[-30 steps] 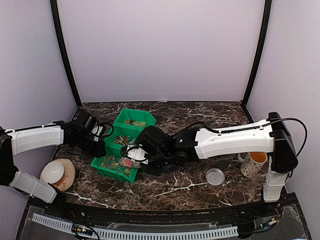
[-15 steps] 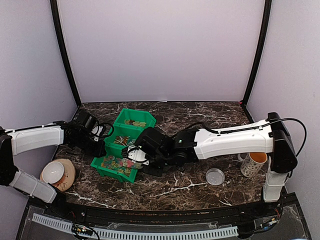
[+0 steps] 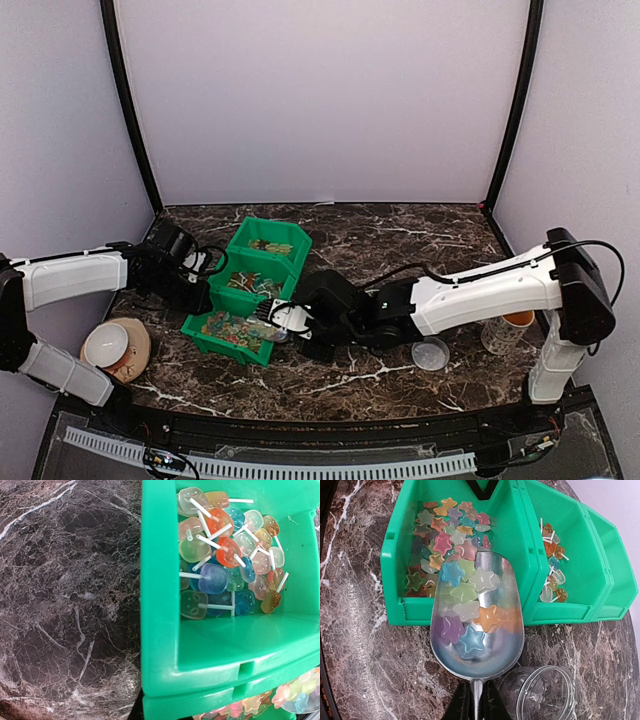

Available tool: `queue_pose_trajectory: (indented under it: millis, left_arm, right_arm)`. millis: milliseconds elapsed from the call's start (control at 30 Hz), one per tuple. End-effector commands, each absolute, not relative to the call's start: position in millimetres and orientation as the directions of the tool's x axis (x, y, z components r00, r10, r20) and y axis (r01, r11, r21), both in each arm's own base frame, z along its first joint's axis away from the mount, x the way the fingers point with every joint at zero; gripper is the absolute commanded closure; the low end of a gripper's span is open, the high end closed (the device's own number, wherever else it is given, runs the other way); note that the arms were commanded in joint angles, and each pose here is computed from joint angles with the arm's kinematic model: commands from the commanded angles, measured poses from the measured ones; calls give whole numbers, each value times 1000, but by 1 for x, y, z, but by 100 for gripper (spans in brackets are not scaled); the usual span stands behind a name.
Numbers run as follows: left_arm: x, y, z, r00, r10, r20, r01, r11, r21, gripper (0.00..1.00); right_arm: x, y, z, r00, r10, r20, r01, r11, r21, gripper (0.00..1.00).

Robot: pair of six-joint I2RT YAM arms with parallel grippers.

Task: Pack the candies
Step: Place the fake candies on the plate, then place the fake candies in the packing box.

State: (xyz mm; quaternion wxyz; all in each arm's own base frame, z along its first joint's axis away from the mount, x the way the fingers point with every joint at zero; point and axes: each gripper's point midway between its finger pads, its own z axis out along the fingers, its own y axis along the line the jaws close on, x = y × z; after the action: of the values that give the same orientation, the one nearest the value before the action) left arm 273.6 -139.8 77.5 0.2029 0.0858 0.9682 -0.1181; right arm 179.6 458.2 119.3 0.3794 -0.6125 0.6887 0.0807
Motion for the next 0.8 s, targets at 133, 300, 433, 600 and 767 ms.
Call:
queue_pose_trajectory:
  millis: [133, 300, 433, 600, 767]
  left_arm:
    - [308, -166, 137, -800, 55, -598, 281, 915, -290, 100]
    - [308, -165, 138, -797, 57, -601, 281, 916, -287, 100]
    - [308, -165, 138, -796, 56, -602, 281, 916, -285, 100]
    - [308, -163, 140, -791, 62, -609, 283, 920, -273, 100]
    - [302, -161, 141, -799, 72, -597, 287, 918, -273, 100]
  right_arm:
    - [184, 471, 153, 33, -554, -832, -902, 342, -264, 100]
    - [183, 468, 158, 36, -460, -887, -899, 372, -229, 100]
    - [182, 457, 187, 62, -353, -933, -885, 413, -215, 100]
    - [186, 435, 209, 76, -338, -938, -854, 464, -237, 100]
    - [193, 404, 211, 49, -426, -903, -812, 510, -284, 100]
